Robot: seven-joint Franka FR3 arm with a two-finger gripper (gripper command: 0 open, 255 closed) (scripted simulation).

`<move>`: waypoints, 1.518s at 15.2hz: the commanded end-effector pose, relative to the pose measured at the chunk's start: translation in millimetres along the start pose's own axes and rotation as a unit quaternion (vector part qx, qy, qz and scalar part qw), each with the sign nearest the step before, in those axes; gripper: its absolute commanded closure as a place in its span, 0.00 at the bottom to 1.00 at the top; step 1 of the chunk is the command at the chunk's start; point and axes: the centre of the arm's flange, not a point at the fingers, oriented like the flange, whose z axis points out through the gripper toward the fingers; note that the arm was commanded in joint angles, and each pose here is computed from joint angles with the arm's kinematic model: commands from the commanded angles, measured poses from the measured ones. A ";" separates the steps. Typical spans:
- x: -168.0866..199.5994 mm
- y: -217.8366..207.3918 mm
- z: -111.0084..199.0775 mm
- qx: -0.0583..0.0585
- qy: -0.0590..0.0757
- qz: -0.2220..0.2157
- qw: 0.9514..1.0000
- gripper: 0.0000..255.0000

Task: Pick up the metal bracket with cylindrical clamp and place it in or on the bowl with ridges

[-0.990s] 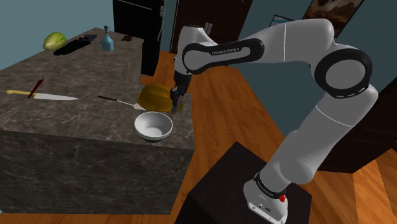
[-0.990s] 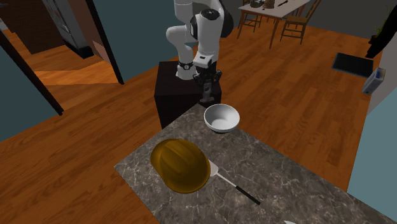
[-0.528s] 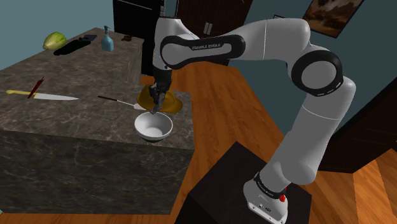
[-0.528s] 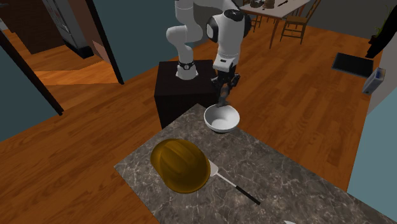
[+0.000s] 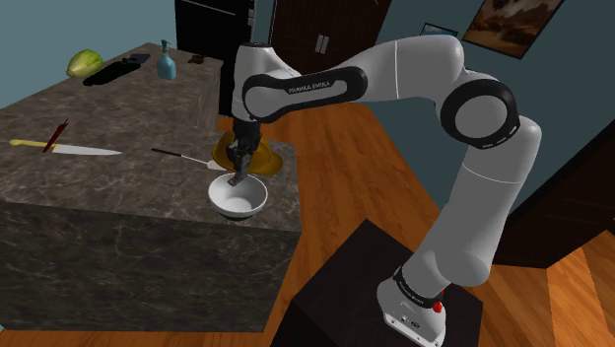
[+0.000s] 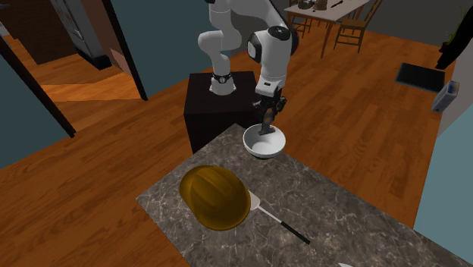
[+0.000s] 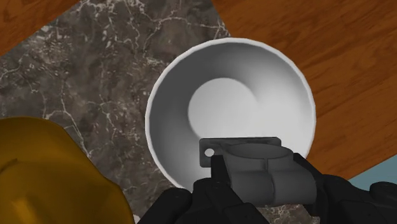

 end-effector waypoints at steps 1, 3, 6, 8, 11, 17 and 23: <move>-0.6 0.0 10.6 0.000 0.000 0.000 1.000 1.00; -0.5 0.0 21.1 0.000 0.000 0.000 1.000 1.00; -0.3 0.0 37.0 0.000 0.000 0.000 1.000 1.00; -0.2 0.1 47.5 0.000 0.000 0.000 1.000 1.00; -0.2 0.1 48.6 0.000 0.000 0.000 1.000 1.00; -0.2 0.1 48.6 0.000 0.000 0.000 1.000 0.00; -0.2 0.1 35.4 0.000 0.000 0.000 1.000 0.00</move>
